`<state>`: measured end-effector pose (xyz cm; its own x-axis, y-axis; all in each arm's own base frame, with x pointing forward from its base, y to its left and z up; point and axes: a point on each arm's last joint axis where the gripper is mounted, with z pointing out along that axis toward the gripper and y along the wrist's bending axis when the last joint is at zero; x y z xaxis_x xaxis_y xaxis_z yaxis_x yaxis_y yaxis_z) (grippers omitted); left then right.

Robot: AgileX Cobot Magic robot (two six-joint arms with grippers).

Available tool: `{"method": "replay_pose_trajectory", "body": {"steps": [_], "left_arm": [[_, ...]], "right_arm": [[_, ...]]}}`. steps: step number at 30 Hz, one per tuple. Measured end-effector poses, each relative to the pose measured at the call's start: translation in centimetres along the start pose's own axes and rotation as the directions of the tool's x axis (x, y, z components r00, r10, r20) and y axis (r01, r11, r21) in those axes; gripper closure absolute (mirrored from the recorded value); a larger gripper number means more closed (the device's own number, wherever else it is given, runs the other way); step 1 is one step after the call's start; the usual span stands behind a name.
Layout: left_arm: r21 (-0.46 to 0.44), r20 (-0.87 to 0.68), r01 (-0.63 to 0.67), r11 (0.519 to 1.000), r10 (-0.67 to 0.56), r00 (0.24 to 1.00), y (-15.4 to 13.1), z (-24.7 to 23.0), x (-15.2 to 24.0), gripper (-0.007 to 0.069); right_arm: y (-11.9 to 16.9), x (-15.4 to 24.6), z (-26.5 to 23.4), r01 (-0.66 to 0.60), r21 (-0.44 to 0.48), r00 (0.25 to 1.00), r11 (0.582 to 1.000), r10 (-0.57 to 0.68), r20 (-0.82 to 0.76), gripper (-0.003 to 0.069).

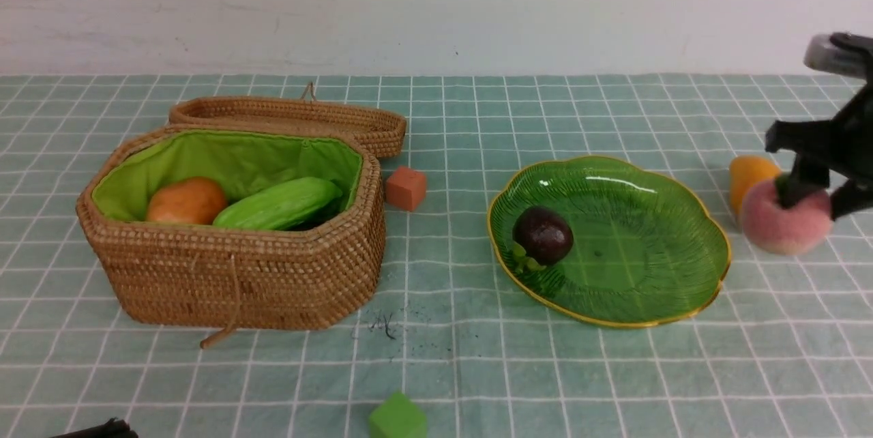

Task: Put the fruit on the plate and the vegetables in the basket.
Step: Grab a peach with your right arm and put it on the plate on the right

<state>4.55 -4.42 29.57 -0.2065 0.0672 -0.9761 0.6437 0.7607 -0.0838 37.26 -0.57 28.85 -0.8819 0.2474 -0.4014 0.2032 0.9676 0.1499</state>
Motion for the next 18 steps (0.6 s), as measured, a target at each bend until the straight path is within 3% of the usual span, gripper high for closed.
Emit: {"method": "replay_pose_trajectory", "body": {"steps": [6, 13, 15, 18], "left_arm": [[-0.001, 0.006, 0.0, 1.0, 0.0, 1.0, 0.0, 0.0, -0.1, 0.0638], [-0.002, 0.012, 0.001, 1.0, -0.001, 1.0, 0.0, 0.0, -0.1, 0.0638], [-0.001, 0.012, 0.002, 1.0, -0.002, 1.0, 0.0, 0.0, -0.1, 0.0638], [-0.001, 0.012, 0.003, 1.0, -0.003, 1.0, 0.0, 0.0, -0.1, 0.0638]], "right_arm": [[3.2, 0.9, 0.1, 0.083, -0.059, 0.996, 0.995, -0.084, -0.012, 0.0365], [7.5, 2.0, 3.2, 0.173, -0.12, 0.984, 0.977, -0.178, -0.027, 0.0545], [8.3, 2.5, 4.9, 0.188, -0.119, 0.978, 0.975, -0.197, -0.064, 0.05], [8.7, 2.7, 5.6, 0.195, -0.123, 0.976, 0.973, -0.205, -0.073, 0.0354]]}}
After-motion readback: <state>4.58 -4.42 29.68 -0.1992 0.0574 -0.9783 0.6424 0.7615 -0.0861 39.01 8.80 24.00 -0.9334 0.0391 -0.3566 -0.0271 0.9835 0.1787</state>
